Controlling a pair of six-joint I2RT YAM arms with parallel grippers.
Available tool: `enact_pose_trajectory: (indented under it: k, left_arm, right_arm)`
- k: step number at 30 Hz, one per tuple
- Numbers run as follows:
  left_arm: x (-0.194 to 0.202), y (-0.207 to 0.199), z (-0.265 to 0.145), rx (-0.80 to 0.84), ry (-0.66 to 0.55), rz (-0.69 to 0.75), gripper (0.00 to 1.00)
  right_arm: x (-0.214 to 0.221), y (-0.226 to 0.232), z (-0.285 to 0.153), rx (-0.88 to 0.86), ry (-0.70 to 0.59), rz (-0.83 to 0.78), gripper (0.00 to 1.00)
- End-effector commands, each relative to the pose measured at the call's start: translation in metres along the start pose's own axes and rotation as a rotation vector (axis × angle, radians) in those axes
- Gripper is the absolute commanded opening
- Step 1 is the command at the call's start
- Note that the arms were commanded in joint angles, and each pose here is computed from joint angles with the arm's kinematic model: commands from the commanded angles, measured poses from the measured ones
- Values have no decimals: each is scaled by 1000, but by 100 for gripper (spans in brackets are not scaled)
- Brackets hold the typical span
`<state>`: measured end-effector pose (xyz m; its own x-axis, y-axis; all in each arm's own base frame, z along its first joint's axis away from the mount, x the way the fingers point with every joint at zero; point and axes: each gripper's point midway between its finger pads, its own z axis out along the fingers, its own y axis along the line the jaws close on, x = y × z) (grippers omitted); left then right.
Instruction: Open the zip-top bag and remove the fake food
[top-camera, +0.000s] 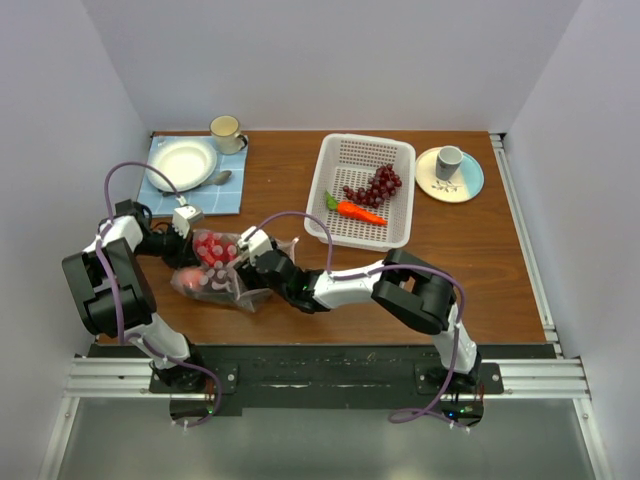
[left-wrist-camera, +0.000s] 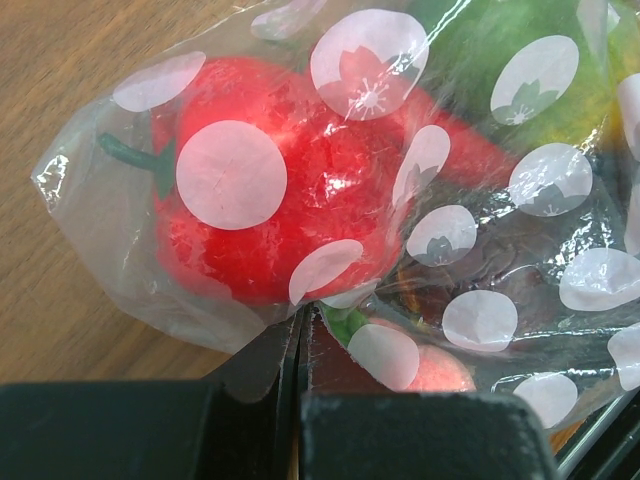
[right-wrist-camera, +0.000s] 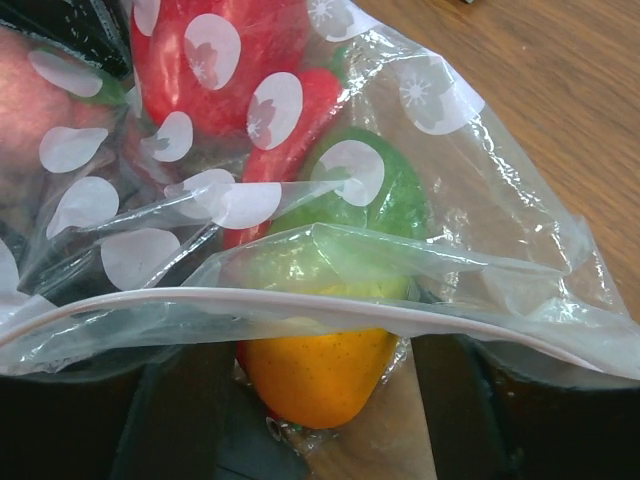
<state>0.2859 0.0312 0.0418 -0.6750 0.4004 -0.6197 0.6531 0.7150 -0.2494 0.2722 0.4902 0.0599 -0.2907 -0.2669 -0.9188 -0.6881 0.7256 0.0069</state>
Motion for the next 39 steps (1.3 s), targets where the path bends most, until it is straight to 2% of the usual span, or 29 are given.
enact_pose_trajectory:
  k: [1,6,10,13,14,16,17,20,21,24,31,35,36,38,39]
  left_arm:
    - [1,-1,1,16,-7,11,0]
    - [1,-1,0,16,-9,15,0]
    - [-1,-2,-1,12,-12,19,0]
    - [-1,-1,-3,8,-12,22,0]
    - [-1,-2,-2,7,-12,23,0]
    - [-1,-1,-2,7,-13,20,0]
    - [-2,-1,-3,6,-17,19,0]
    - [-4,-2,-2,11,-25,18,0]
    - [-4,-1,-2,10,-27,15,0]
    - [-5,-2,-2,12,-29,14,0]
    - [-6,-2,-3,8,-31,23,0]
    - [-7,-3,-4,9,-36,21,0]
    - [-8,-3,-4,9,-38,23,0]
    - [-8,-4,-4,10,-37,22,0]
    - [-8,-4,-4,9,-38,21,0]
  right_arm:
    - [30,4,-6,-35,72,-12,60]
    - [51,1,-16,-46,117,7,45]
    - [56,-6,-30,-41,127,0,26]
    - [42,-10,-46,-43,112,-7,15]
    - [22,-10,-57,-55,77,1,13]
    - [22,-10,-73,-94,104,-23,12]
    - [6,-9,-85,-117,81,-22,12]
    - [9,-11,-113,-162,142,-50,12]
    - [-3,-15,-129,-166,129,-49,12]
    - [-3,-37,-159,-112,129,-52,12]
    - [-33,-126,-199,198,22,-32,13]
    - [-53,-212,-193,421,-32,99,13]
    - [-73,-223,-190,455,-72,118,12]
    - [-76,-247,-173,533,-55,117,10]
    - [-98,-251,-166,540,-89,128,8]
